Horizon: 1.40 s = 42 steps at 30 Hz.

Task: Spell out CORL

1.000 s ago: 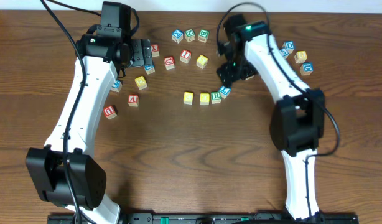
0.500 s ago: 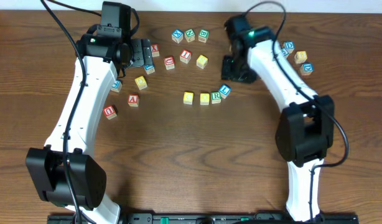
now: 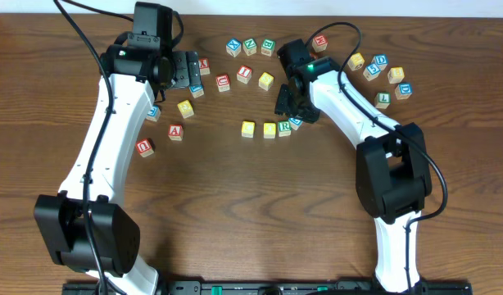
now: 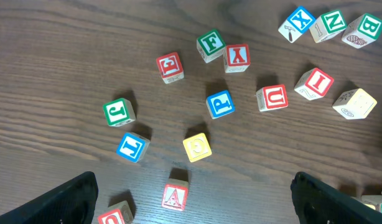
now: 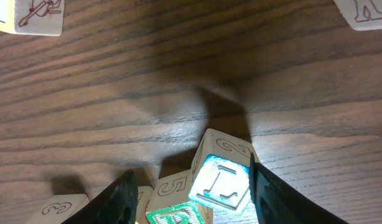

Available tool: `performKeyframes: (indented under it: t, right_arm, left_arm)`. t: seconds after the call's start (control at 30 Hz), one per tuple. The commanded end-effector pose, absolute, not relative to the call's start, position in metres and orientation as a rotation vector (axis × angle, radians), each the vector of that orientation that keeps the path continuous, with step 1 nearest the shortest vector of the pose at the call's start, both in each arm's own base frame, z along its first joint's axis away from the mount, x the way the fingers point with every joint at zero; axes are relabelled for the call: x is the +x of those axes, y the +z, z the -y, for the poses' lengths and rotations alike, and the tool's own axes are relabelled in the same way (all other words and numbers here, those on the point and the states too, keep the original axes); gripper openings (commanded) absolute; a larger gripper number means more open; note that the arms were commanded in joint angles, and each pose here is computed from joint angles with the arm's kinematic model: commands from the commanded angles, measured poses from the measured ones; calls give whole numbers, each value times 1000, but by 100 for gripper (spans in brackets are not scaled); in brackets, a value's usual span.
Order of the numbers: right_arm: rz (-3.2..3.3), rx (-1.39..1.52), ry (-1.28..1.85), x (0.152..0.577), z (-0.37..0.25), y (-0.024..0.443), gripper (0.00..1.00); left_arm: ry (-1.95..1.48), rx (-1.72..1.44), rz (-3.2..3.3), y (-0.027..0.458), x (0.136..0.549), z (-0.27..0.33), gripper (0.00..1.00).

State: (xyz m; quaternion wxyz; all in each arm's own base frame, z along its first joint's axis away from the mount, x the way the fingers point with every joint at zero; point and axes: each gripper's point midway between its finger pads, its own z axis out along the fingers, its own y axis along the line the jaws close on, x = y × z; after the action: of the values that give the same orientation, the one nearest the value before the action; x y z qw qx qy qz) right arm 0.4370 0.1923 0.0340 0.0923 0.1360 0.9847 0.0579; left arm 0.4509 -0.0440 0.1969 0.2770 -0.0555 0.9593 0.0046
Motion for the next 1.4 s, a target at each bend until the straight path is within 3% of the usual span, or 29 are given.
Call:
performKeyframes:
  t: [0.0, 0.47, 0.93, 1.07, 1.2, 1.37]
  right_arm:
    - [-2963, 441, 108, 425, -185, 14, 54]
    - [-2908, 230, 223, 446, -203, 35, 57]
    - [-2915, 351, 209, 449, -191, 55, 56]
    - [-2922, 482, 200, 446, -181, 53, 64]
    - [-2929, 528, 190, 444, -177, 52, 98]
    - [-2931, 565, 186, 442, -177, 50, 99]
  left_arm:
    - [20, -144, -2592, 190, 452, 44, 98]
    - [20, -144, -2592, 190, 452, 44, 98]
    - [20, -144, -2592, 190, 452, 44, 98]
    - [20, -144, -2592, 190, 452, 44, 98]
    - [20, -144, -2592, 190, 452, 44, 98]
    - [20, -144, -2592, 190, 452, 44, 98]
